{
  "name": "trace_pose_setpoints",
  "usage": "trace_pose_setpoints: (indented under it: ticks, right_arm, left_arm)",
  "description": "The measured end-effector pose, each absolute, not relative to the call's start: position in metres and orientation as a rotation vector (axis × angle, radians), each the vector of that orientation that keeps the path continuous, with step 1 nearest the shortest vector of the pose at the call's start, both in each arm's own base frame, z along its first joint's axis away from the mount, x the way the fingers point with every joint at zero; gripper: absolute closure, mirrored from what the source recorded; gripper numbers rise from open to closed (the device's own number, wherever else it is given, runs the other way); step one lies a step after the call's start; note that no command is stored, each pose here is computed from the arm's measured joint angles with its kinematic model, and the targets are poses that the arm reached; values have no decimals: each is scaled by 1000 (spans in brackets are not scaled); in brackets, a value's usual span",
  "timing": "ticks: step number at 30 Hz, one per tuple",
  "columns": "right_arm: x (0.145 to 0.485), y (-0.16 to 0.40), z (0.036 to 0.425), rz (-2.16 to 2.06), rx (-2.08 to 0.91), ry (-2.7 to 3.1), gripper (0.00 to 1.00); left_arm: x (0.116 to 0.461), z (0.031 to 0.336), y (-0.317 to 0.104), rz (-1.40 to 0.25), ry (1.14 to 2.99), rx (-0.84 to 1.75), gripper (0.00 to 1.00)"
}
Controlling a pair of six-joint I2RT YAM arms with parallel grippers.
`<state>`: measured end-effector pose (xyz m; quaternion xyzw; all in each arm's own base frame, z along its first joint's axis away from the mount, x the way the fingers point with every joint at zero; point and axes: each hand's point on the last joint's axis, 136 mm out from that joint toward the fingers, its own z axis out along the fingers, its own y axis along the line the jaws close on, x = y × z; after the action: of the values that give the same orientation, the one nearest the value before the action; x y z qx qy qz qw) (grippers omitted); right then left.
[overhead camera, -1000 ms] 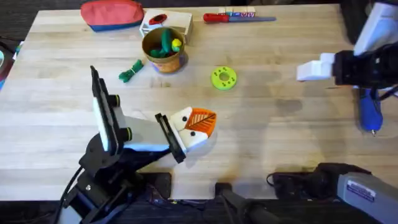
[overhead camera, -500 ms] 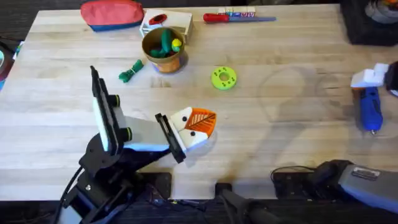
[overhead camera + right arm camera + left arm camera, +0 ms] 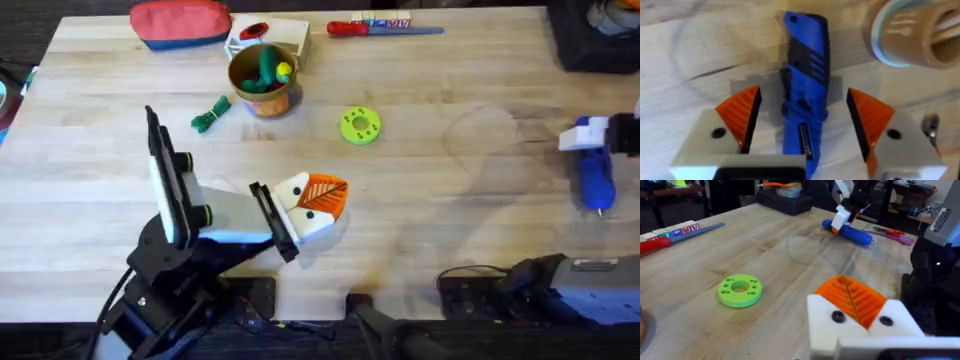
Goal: Pick up the gripper from the table and insert it into the empty holder that is missing its gripper. Then pick up a screw, insert it into the mounting hole, and use the screwdriver to tighten it. Finally, clean up the table by picking up the vegetable and placing it into the bucket.
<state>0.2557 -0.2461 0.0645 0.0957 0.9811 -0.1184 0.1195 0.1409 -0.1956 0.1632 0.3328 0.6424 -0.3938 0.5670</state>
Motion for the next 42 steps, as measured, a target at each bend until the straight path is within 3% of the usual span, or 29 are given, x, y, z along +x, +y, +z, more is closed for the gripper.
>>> trace_pose_setpoints:
  ticks: [5,12,18,23,31,42]
  right_arm:
    - [264,-245,40,-271,272,2885,10]
    - [277,-250,38,-219,290,2821,17]
    - [275,-250,35,-143,345,2806,84]
    - [278,-251,34,-127,356,2787,232]
    - [279,-253,34,-132,360,2778,240]
    - [282,-257,35,-150,369,2763,639]
  left_arm:
    - [141,163,-196,-926,1510,782,995]
    - [141,163,-196,-926,1509,782,995]
    - [141,163,-196,-926,1510,782,995]
    - [141,163,-196,-926,1510,782,995]
    - [141,163,-196,-925,1510,782,995]
    - [141,163,-196,-926,1510,782,995]
